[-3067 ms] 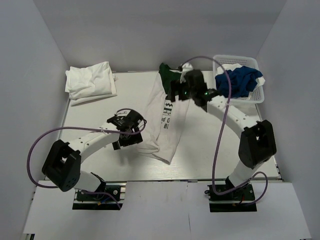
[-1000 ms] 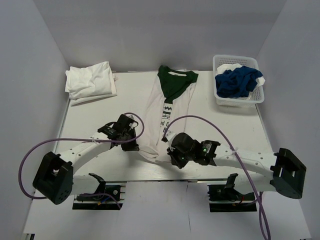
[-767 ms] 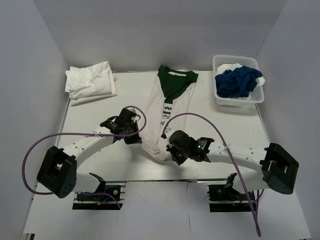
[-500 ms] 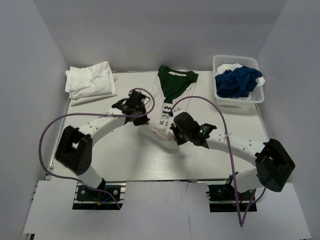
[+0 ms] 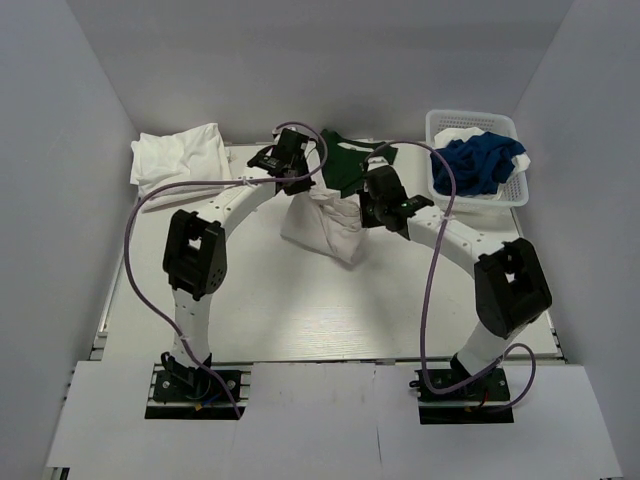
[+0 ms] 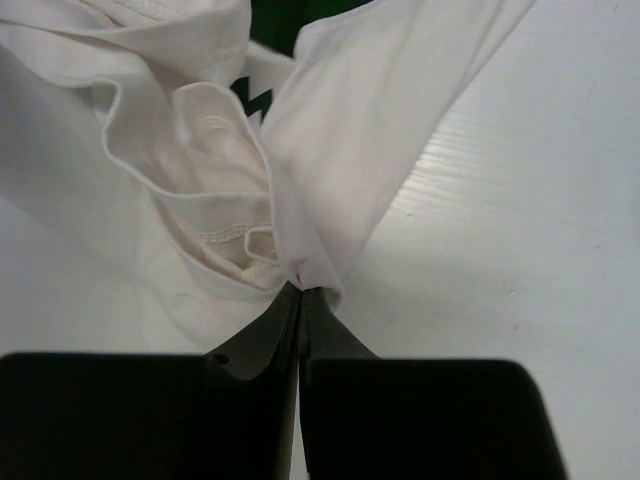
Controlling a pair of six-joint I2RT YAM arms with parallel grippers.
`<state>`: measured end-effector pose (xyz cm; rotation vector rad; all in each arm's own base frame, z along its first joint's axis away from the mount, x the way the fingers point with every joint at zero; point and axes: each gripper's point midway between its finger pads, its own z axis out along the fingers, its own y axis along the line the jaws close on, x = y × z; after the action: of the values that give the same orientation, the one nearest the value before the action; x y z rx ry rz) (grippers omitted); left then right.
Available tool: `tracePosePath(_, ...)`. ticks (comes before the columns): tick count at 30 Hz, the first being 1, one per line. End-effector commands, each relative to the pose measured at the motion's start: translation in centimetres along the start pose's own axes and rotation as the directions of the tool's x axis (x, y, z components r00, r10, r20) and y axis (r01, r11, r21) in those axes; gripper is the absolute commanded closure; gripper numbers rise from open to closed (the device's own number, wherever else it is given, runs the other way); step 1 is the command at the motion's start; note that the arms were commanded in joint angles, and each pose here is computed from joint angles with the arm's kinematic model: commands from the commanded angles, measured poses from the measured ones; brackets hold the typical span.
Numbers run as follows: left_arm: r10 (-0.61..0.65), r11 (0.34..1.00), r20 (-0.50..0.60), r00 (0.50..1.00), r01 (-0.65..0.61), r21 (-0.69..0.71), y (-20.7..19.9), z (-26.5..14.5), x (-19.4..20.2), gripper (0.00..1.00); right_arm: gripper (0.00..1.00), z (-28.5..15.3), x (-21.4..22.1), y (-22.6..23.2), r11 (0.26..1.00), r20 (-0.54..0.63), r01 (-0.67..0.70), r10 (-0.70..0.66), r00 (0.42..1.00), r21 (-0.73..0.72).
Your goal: Fold and stack the t-shirts
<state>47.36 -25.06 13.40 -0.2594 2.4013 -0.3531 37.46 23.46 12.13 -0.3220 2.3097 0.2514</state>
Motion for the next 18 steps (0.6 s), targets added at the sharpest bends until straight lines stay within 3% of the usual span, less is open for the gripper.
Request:
tracePosePath(1, 0.046, 0.997, 0.056, 0.997, -0.049, 0.056, -1.4, 0.1, -3.0, 1.00, 1.00, 1.0, -3.7, -1.1, 1.000, 0.070, -0.002, 0.001, 0.998, 0.008)
tracePosePath(10, 0.077, 0.985, 0.068, 0.995, -0.087, 0.149, -3.4, 4.2, -4.3, 1.00, 1.00, 6.3, -4.0, -4.0, 0.999, 0.014, 0.035, -0.035, 0.999, 0.014)
tracePosePath(18, 0.073, 0.983, 0.107, 0.992, -0.090, 0.162, -3.7, 7.0, -5.2, 1.00, 1.00, 10.8, -6.4, -6.8, 0.993, 0.115, 0.110, -0.115, 0.987, 0.048)
